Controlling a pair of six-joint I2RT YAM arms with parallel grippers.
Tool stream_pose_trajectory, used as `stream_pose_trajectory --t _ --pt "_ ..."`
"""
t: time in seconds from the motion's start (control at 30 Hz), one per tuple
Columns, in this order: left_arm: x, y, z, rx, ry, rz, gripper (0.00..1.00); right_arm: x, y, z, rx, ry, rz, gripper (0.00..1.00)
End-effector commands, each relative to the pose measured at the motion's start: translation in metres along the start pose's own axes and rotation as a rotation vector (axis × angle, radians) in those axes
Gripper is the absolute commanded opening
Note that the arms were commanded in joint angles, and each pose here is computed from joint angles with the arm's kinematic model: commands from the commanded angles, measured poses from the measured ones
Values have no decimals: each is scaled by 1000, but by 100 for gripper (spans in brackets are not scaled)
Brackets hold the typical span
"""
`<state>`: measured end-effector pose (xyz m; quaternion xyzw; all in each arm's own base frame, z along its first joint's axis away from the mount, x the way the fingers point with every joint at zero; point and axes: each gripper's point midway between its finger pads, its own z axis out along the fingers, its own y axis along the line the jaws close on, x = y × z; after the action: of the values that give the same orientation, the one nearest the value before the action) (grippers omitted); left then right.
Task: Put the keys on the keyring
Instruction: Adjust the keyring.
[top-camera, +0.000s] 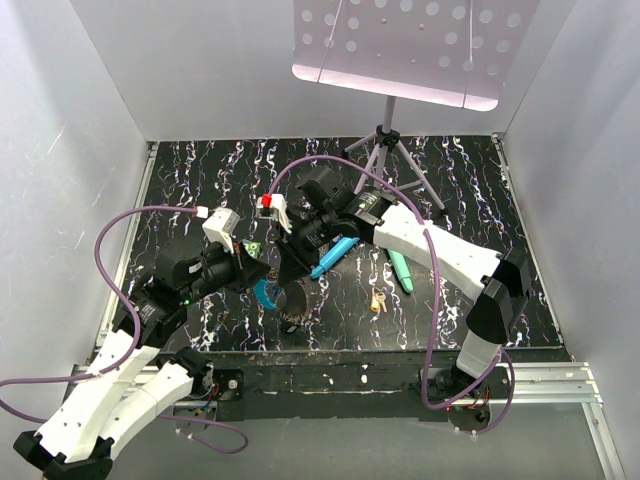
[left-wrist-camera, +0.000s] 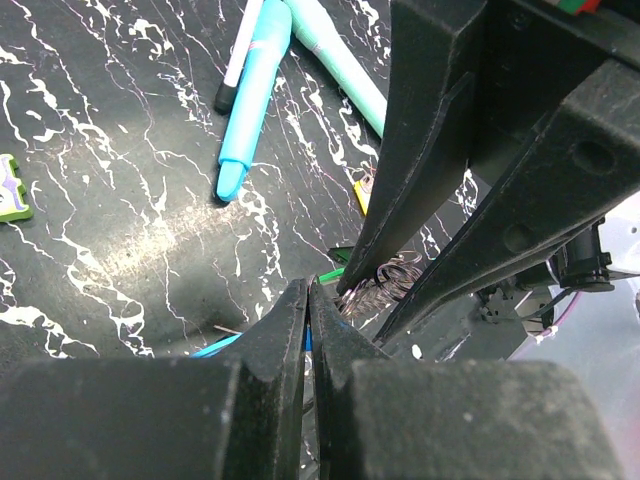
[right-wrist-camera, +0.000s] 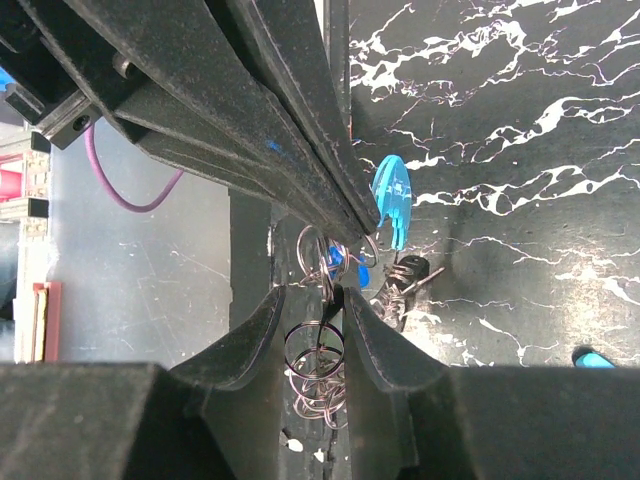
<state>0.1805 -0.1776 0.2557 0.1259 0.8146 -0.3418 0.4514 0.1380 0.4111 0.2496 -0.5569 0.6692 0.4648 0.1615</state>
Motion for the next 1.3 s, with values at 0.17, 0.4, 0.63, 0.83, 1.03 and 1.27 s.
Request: stream_pose_trajectory --t 0.17,0.4,0.63,0.83,1.03,1.27 --pt "-8 0 -4 -16 -7 13 0 -18 14 -3 -81 -69 -28 1" --pt "-10 0 -2 -18 -22 -1 0 -19 15 -2 -95 -72 -16 1" --pt "-12 2 1 -25 -50 -33 0 -21 15 -1 -102 -79 2 1" --pt "-15 6 2 -41 -88 -54 0 -22 13 0 -83 -83 13 1" --pt "-14 5 4 -30 -109 -73 0 -25 11 1 -75 -98 56 1" --pt "-12 9 0 -26 -187 -139 0 -27 -3 3 9 -133 123 1"
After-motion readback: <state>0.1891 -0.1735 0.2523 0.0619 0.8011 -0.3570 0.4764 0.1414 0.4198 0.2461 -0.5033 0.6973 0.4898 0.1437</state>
